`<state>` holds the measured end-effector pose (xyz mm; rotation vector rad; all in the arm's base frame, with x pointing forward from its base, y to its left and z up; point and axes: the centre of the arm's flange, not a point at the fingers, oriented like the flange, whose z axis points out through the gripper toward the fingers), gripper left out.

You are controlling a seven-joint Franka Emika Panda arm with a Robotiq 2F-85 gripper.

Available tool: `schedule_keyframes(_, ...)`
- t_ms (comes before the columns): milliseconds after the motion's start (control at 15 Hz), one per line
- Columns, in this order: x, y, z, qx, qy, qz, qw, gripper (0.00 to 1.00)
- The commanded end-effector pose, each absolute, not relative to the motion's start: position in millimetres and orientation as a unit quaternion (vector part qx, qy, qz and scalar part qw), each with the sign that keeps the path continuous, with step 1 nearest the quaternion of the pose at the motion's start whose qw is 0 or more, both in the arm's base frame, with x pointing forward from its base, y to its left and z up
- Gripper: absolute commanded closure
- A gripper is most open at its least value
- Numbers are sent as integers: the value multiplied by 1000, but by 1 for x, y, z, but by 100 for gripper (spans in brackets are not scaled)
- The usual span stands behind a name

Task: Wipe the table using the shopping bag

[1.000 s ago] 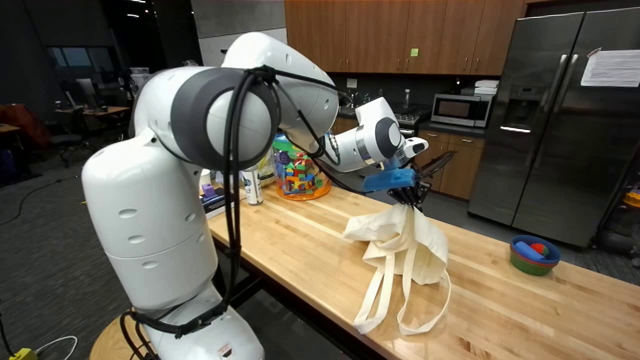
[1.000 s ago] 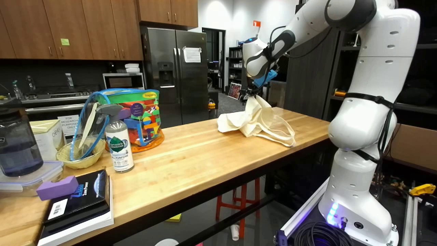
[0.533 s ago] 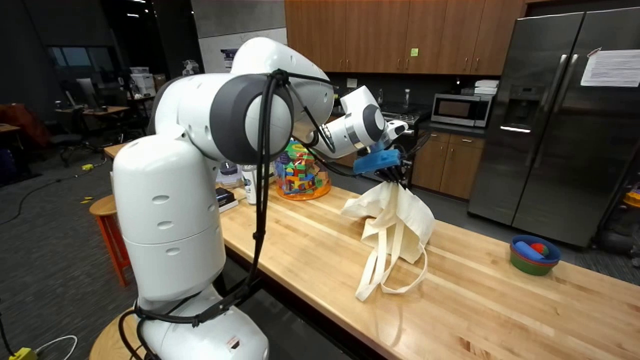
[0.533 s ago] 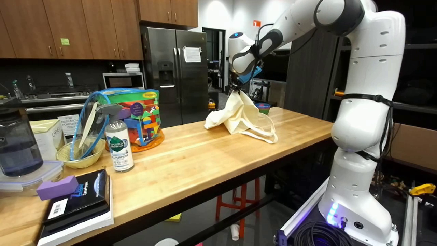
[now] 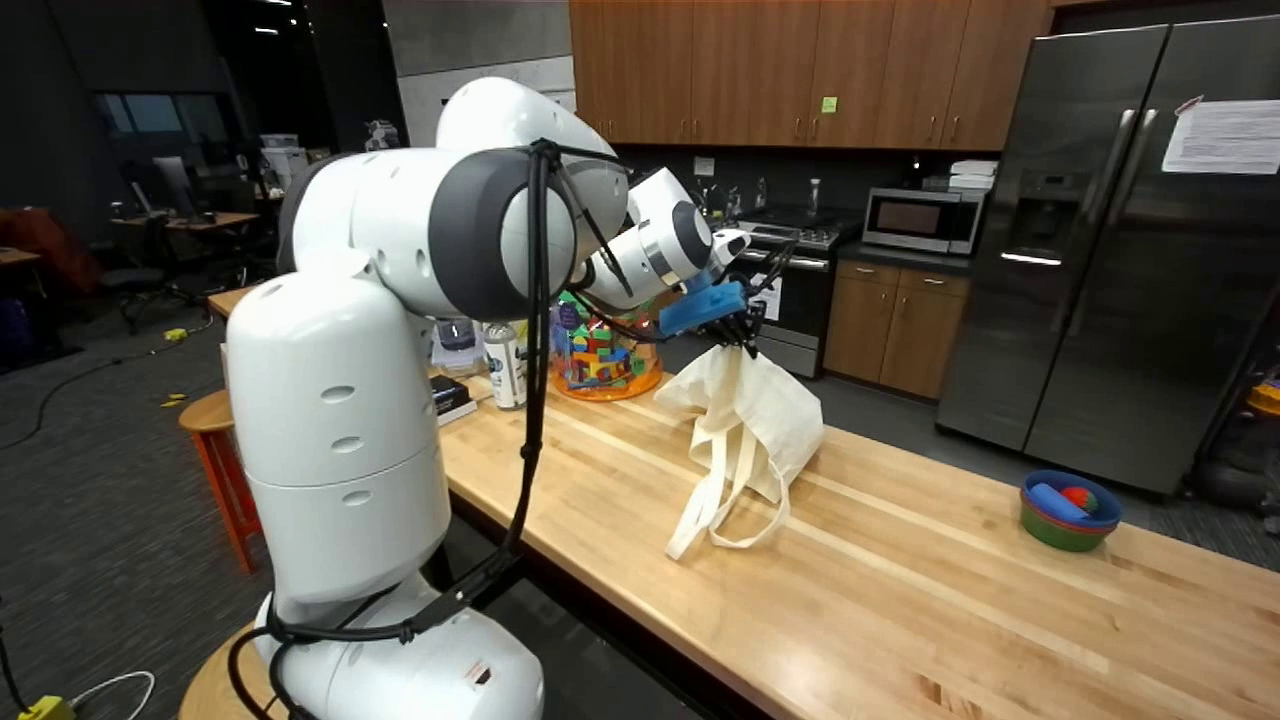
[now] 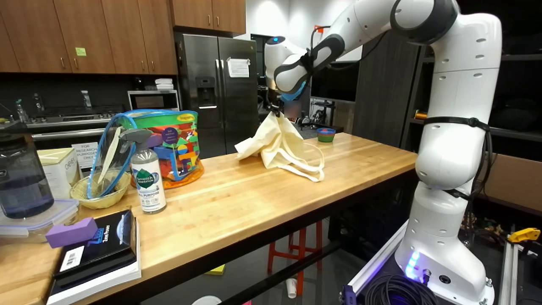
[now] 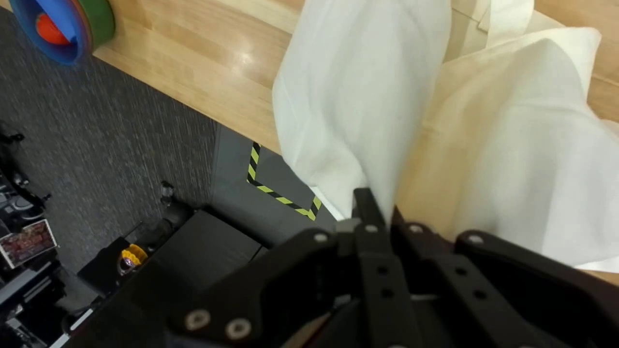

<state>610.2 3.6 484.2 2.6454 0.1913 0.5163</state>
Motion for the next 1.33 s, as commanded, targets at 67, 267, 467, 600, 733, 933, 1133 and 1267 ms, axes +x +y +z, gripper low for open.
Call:
schedule_keyframes(67, 586, 54, 493, 946, 108, 206, 226, 100)
schedule_keyframes(267, 569, 83, 494, 944, 137, 208, 214, 100)
schedule_keyframes(467, 539, 109, 488, 941, 164, 206, 214, 100)
schedule_keyframes(600, 521, 112, 480, 942, 165, 198, 215, 100)
schedule_keyframes(733, 505, 103, 471, 945, 153, 186, 221, 100)
schedule_keyframes(933, 477, 61, 454, 955, 103, 152, 232, 100)
schedule_keyframes(1133, 447, 10, 437, 962, 43, 114, 243, 100)
schedule_keyframes(1267, 426, -26, 428, 964, 2, 89, 249, 100)
